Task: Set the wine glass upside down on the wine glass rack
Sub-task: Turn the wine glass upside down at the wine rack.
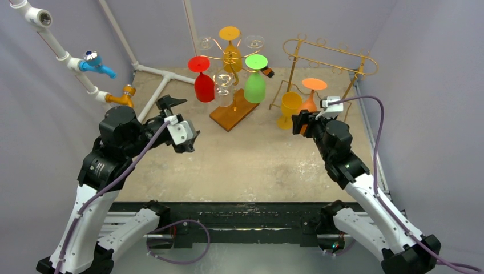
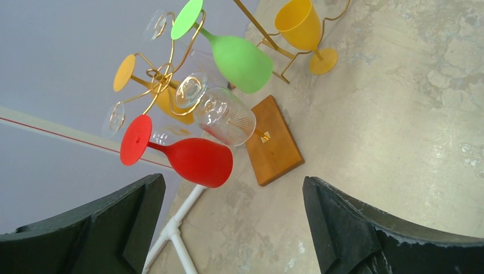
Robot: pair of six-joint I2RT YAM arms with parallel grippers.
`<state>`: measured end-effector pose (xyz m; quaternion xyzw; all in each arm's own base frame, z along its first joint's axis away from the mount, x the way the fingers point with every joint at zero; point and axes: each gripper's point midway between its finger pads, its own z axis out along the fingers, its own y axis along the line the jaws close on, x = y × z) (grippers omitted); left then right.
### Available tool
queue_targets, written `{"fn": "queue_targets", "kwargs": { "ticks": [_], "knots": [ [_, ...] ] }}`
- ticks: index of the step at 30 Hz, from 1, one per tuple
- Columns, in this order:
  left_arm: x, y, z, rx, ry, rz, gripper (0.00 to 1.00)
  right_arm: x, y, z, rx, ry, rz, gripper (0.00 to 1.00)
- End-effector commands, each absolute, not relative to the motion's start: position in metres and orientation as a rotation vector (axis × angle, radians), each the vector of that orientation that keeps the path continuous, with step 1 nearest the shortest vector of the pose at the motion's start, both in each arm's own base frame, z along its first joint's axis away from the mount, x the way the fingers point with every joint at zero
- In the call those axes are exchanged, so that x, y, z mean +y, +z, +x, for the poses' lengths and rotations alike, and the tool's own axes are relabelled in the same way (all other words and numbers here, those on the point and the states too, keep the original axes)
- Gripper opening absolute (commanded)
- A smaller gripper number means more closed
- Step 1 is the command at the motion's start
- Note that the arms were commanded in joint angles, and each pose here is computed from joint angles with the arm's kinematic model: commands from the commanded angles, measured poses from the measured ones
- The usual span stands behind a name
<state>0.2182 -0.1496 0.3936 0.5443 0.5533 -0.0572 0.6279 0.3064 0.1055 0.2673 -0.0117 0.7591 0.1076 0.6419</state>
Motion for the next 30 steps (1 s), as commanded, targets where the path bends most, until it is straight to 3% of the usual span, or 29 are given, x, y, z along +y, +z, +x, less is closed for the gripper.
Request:
{"fn": "queue_targets", "kwargs": {
  "ticks": [1, 7, 16, 30],
  "knots": [
    [-0.148, 0.384, 0.219, 1.331, -0.163, 1.205, 1.00, 0.077, 0.304, 0.317, 1.562, 0.171, 0.130, 0.61],
    [-0.149, 0.381, 0.226, 1.331, -0.146, 1.207, 1.00, 0.053, 0.295, 0.325, 1.502, 0.107, 0.207, 0.63],
    [-0.159, 0.380, 0.258, 1.384, -0.156, 1.162, 1.00, 0.016, 0.299, 0.358, 1.502, 0.103, 0.205, 0.55],
    [-0.158, 0.364, 0.274, 1.439, -0.121, 1.179, 1.00, 0.026, 0.291, 0.395, 1.584, 0.148, 0.090, 0.50]
  ]
}}
